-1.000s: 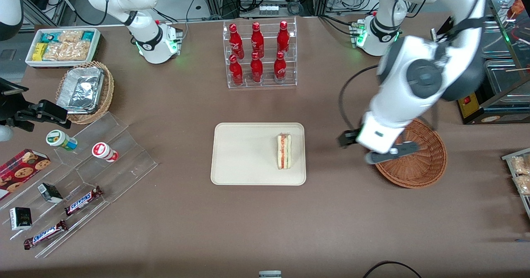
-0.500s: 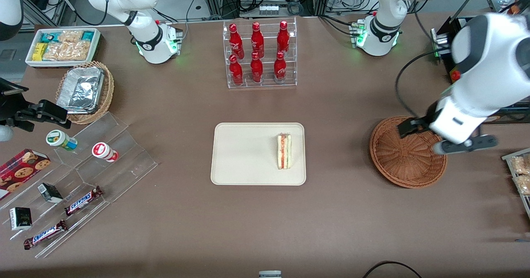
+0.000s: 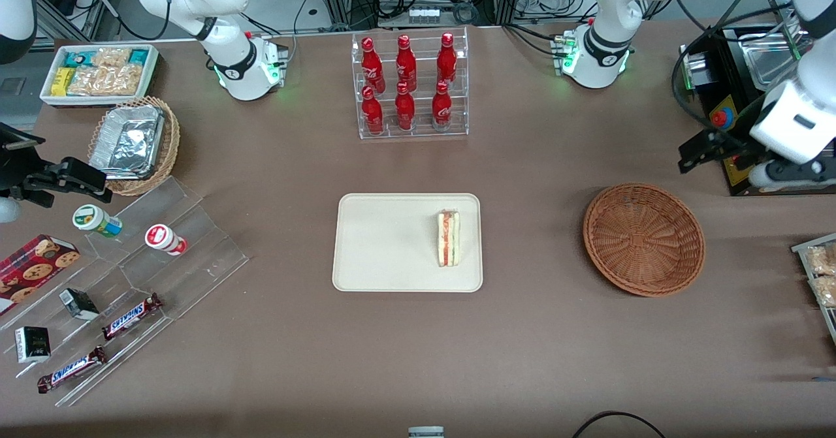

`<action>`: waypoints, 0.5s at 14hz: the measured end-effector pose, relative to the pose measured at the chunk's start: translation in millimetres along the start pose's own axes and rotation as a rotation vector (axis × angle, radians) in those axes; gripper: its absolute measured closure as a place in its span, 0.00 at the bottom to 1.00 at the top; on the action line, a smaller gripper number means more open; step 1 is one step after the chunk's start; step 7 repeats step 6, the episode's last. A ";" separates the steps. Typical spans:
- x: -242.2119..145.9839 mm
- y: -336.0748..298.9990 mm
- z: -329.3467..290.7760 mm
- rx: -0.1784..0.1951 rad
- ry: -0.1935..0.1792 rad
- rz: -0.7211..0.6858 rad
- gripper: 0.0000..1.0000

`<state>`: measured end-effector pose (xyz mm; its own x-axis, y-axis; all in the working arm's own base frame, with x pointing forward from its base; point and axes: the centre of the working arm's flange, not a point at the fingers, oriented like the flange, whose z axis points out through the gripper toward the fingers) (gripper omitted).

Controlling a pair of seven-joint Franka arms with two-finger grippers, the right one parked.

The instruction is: Place sandwich from basket to tray

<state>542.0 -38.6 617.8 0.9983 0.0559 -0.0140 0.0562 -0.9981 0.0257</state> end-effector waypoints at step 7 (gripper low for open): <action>-9.0 -13.0 -12.8 0.062 -0.009 0.026 0.00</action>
